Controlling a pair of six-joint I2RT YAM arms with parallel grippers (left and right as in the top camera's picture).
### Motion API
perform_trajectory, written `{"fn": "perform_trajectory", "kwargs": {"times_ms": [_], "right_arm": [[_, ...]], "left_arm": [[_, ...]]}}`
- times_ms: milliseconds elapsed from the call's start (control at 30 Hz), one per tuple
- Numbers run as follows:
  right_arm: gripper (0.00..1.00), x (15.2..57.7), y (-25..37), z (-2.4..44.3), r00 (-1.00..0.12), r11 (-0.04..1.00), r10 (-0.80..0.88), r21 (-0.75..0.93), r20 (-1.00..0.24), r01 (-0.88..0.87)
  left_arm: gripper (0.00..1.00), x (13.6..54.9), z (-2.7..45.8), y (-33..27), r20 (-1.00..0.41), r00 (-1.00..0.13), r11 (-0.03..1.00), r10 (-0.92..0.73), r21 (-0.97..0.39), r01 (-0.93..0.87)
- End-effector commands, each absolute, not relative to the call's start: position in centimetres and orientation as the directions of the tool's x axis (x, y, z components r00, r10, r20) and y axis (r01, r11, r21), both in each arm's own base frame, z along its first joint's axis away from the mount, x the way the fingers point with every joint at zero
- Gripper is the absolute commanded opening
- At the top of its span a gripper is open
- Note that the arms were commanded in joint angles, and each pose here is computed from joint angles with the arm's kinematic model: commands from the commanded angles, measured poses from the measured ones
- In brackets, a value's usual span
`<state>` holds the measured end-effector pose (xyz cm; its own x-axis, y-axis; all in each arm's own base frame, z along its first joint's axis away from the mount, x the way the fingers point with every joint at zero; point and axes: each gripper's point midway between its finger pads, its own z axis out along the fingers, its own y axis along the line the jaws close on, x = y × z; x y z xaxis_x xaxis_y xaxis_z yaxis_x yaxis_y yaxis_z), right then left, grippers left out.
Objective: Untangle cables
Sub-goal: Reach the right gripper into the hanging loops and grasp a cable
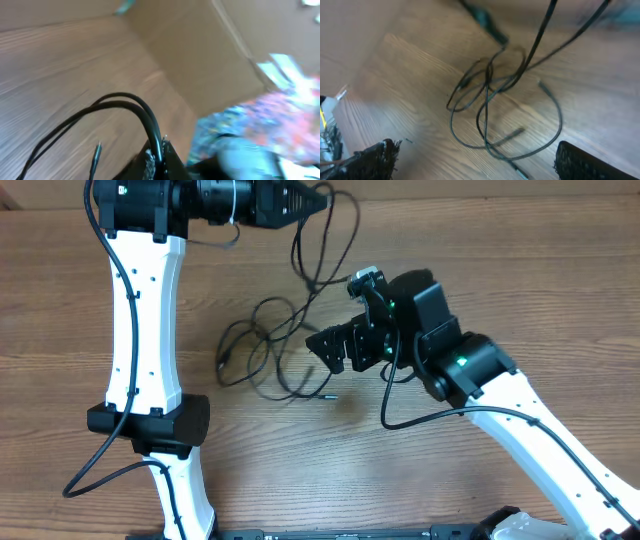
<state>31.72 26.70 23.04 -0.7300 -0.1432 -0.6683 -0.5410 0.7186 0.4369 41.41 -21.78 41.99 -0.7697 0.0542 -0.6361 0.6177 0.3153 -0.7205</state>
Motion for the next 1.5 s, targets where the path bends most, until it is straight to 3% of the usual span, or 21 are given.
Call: {"fn": "perform_trajectory", "kwargs": {"times_ms": [0, 133, 400, 600, 733, 900, 967, 1067, 1133, 1333, 1467], "right_arm": [[1.00, 32.0, 26.3, 21.7, -0.749, 0.735, -0.091, 0.463, -0.657, -0.496], [1.00, 32.9, 26.2, 22.0, -0.722, 0.748, -0.071, 0.443, -0.688, -0.495], [1.00, 37.4, 23.1, 20.2, -0.669, 0.894, -0.014, 0.290, -0.743, -0.341], [1.00, 40.5, 19.9, 20.7, -0.615, 0.938, 0.053, 0.250, -0.787, -0.240], [0.83, 41.5, 20.8, 22.0, -0.584, 0.899, 0.090, 0.318, -0.807, -0.302], [0.34, 42.7, 21.8, 20.0, -0.619, 0.883, 0.142, 0.382, -0.773, -0.274], [0.27, 42.8, 22.1, 19.1, -0.639, 0.878, 0.150, 0.400, -0.754, -0.265], [0.09, 42.6, 23.0, 18.4, -0.662, 0.857, 0.139, 0.425, -0.737, -0.293], [0.04, 42.7, 23.2, 18.1, -0.675, 0.846, 0.160, 0.452, -0.720, -0.281], [0.04, 43.2, 22.2, 18.1, -0.661, 0.867, 0.176, 0.432, -0.730, -0.246], [0.04, 43.4, 21.4, 19.2, -0.629, 0.882, 0.153, 0.393, -0.762, -0.261]], "left_arm": [[0.04, 38.3, 46.3, -21.7, -0.634, -0.772, 0.108, 0.053, -0.765, 0.636], [0.04, 38.3, 46.4, -21.6, -0.593, -0.804, 0.107, 0.046, -0.797, 0.594], [0.04, 35.7, 48.4, -21.5, -0.562, -0.821, -0.076, 0.101, -0.827, 0.557], [0.04, 35.3, 48.7, -21.5, -0.561, -0.822, -0.076, 0.101, -0.828, 0.556], [0.04, 35.3, 48.8, -21.5, -0.559, -0.823, -0.076, 0.101, -0.829, 0.554], [0.04, 35.3, 48.8, -21.5, -0.559, -0.823, -0.076, 0.101, -0.829, 0.554], [0.04, 35.3, 48.8, -21.5, -0.559, -0.823, -0.075, 0.101, -0.829, 0.554], [0.04, 35.3, 48.8, -21.5, -0.560, -0.822, -0.074, 0.101, -0.829, 0.555], [0.04, 35.3, 48.8, -21.5, -0.560, -0.822, -0.074, 0.101, -0.828, 0.555], [0.08, 35.6, 48.8, -21.5, -0.578, -0.811, -0.064, 0.095, -0.816, 0.574], [0.33, 36.3, 48.2, -21.6, -0.592, -0.802, -0.015, 0.078, -0.805, 0.593]]}}
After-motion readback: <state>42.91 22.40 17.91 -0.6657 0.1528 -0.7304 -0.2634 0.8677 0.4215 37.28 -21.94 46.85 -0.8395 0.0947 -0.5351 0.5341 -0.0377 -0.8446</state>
